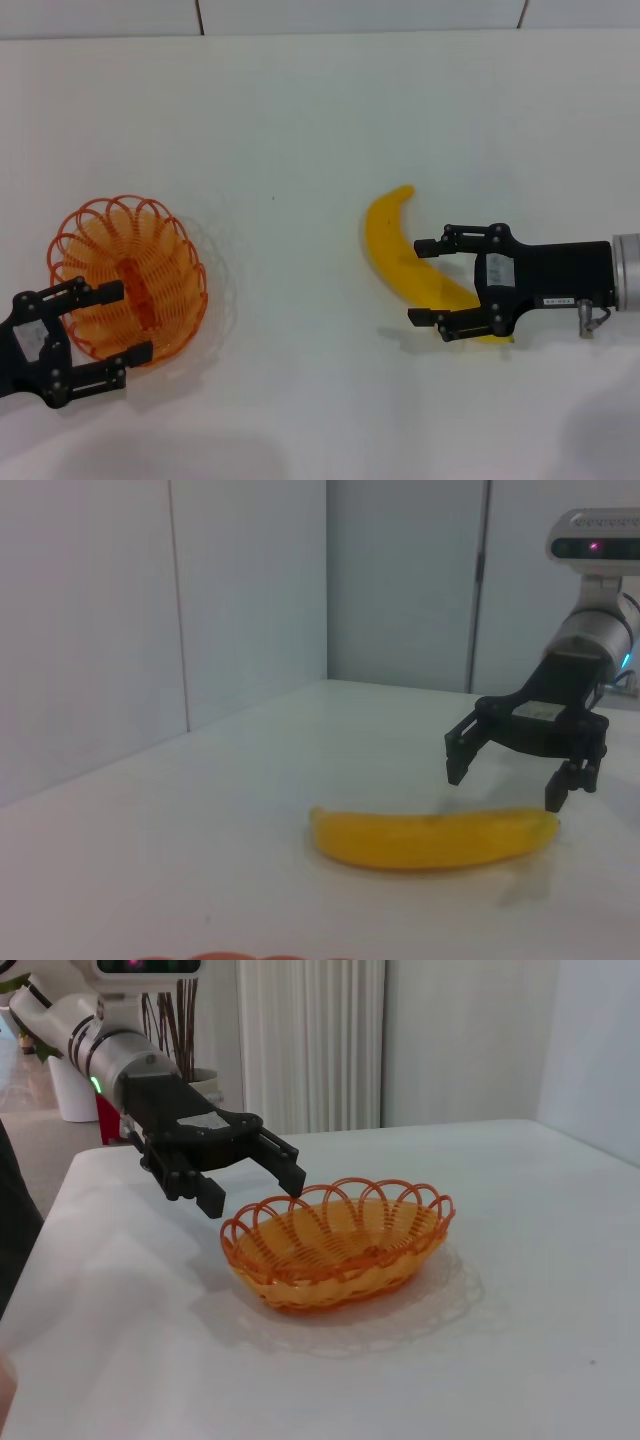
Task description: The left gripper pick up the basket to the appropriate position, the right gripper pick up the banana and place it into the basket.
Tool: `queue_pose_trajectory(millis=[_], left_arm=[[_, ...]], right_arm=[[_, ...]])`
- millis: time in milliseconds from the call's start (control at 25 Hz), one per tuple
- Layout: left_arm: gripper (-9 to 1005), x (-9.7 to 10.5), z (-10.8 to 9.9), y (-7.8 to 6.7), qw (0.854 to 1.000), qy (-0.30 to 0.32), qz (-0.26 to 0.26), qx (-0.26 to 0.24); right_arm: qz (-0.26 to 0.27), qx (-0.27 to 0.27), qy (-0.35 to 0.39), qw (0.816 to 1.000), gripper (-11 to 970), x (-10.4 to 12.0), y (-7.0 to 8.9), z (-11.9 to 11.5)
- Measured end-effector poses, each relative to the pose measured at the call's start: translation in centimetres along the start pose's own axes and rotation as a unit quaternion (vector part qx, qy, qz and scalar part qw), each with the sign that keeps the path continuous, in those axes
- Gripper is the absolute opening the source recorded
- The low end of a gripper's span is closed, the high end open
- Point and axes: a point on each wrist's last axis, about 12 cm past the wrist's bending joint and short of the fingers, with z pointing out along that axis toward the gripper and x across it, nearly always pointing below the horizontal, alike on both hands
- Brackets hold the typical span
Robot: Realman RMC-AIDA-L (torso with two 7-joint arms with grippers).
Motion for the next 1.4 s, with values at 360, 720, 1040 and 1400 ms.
queue_pose_trajectory(millis=[360,720,1040,1400], left_arm=[[793,0.0,0.1,-0.1,1.0,0.0,0.0,0.001],[789,-1.1,-1.5,1.3,0.991,-0.084,-0.027,-0.103],[786,-2.4,-5.9,5.7,0.934,-0.132,-0.211,-0.258],[782,-8.1,-5.3,10.4,0.97,0.098,-0.18,-0.13]], right_arm=[[-0.001,0.0,0.0,1.0,833,0.0,0.0,0.0],[0.001,0.004,0.0,1.0,833,0.0,0.0,-0.1],[-0.001,0.002,-0.003,1.0,832,-0.2,-0.1,0.1],[-0.004,-0.003,-0.006,1.0,831,-0.4,-0.2,0.2]])
